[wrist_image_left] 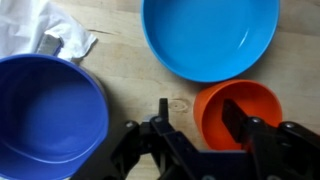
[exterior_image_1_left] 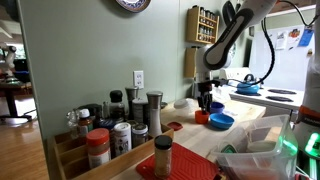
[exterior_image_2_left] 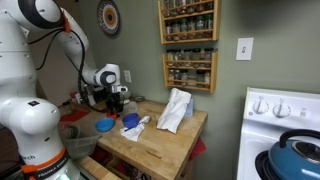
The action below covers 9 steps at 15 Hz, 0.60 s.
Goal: Pour the content in the orange cup into the two blue bowls start by pouring into the navy blue bowl and then into the neon blue bowl
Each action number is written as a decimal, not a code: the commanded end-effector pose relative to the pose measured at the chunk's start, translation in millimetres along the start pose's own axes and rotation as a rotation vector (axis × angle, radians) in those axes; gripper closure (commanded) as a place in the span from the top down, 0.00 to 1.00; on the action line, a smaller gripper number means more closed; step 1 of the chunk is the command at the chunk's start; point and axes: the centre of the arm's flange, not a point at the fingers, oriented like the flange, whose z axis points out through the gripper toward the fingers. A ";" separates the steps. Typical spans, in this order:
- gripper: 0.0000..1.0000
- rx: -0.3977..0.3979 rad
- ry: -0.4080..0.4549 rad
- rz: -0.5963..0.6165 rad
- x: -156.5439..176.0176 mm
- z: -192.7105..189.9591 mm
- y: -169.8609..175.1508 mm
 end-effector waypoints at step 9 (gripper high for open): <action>0.01 -0.013 0.003 0.006 0.2 0.3 -1.1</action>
